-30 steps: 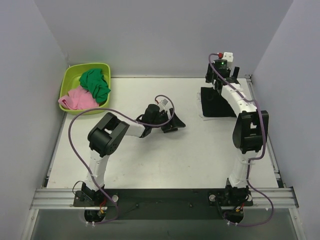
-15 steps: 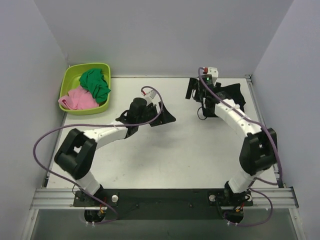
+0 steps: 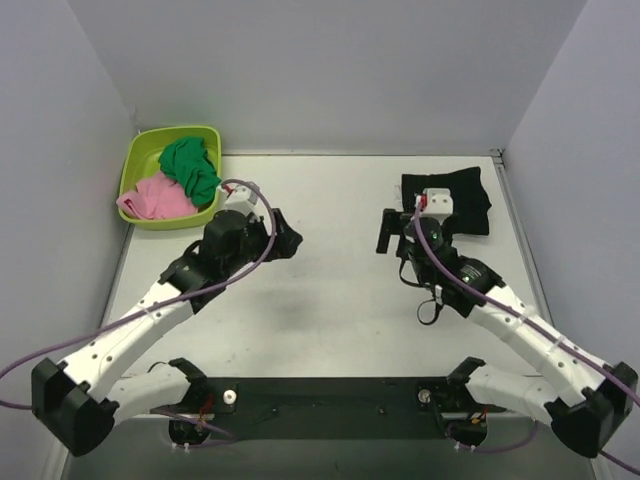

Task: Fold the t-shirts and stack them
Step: Put the neatly folded tshirt into the corner of the board with the right arm

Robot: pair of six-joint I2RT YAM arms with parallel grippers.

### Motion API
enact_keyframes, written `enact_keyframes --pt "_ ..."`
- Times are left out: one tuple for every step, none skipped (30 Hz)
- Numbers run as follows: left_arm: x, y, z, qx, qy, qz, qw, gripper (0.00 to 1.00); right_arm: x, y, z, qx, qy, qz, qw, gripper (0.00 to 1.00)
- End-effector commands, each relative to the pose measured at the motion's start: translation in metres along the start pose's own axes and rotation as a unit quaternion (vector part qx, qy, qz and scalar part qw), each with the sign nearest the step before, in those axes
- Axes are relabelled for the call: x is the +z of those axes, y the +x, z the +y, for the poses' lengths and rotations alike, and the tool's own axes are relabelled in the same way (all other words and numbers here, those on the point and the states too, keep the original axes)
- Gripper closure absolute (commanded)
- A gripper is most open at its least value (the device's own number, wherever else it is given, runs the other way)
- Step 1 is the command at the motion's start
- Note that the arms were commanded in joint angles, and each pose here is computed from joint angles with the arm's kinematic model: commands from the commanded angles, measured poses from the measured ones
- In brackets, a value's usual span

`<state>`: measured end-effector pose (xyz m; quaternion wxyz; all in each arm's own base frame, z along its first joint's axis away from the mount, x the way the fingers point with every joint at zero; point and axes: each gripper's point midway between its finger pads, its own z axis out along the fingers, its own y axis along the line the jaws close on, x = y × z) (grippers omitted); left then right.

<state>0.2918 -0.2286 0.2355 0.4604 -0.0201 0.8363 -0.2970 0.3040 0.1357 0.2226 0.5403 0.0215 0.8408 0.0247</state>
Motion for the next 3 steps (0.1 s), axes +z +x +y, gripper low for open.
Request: enact_keyframes --pt "-0.032 -0.004 0.038 0.035 -0.08 -0.017 0.996 0.07 -0.031 -0.018 -0.028 -0.001 0.028 -0.056 0.998 0.0" --pt "-0.038 -0.006 0.041 0.035 -0.087 -0.022 0.995 0.07 -0.038 -0.023 -0.033 0.004 0.035 -0.068 0.997 0.0" --pt "-0.041 -0.008 0.042 0.042 -0.088 -0.026 0.995 0.07 -0.042 -0.026 -0.035 0.004 0.037 -0.075 0.996 0.0"
